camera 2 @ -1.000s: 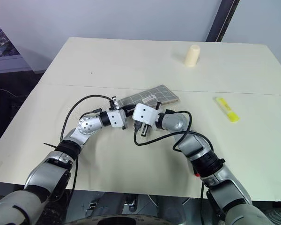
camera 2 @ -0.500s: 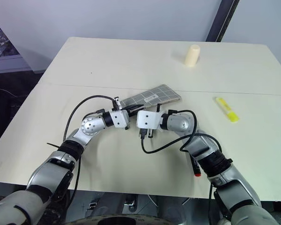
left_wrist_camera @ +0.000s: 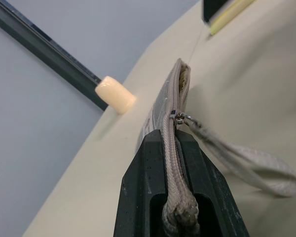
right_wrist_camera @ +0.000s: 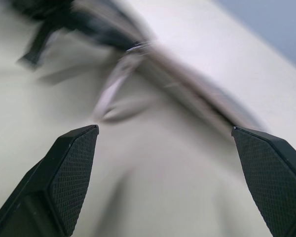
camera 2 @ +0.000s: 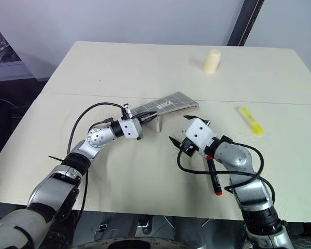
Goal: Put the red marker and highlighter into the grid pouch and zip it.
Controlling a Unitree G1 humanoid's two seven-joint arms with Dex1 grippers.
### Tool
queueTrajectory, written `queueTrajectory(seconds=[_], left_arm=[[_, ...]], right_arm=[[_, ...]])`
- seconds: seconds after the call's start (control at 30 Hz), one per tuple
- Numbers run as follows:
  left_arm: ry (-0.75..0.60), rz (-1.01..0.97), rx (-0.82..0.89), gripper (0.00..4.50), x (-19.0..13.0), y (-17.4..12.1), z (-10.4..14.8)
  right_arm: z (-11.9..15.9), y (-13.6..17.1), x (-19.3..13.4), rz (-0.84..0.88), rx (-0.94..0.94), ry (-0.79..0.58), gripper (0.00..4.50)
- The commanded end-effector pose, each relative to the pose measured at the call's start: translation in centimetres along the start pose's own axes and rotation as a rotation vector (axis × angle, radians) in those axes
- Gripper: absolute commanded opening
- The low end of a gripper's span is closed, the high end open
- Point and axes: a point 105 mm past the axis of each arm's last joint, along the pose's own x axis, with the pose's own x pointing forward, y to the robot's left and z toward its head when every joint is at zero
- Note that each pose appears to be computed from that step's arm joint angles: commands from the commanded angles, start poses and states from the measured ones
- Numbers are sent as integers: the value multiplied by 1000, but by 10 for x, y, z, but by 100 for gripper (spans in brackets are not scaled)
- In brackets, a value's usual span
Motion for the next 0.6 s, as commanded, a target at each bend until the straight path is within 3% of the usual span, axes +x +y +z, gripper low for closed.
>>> queueTrajectory(seconds=[0.03,0.13,0.3,0.47,0.6], left_arm=[[-35,44,26,0,2,14,7],[-39,45,24,0,4,15,7],[-49,40,20,0,8,13,9],[-58,40,22,0,11,15,11],[-58,39,26,0,9,15,11]], right_arm=[[6,-49,-23,-375,77,-24,448],[-5,-73,-38,-557,115,17,448],[-34,-106,-54,-686,151,126,448],[-65,-149,-64,-694,205,210,448],[-110,-164,-71,-636,401,329,448]])
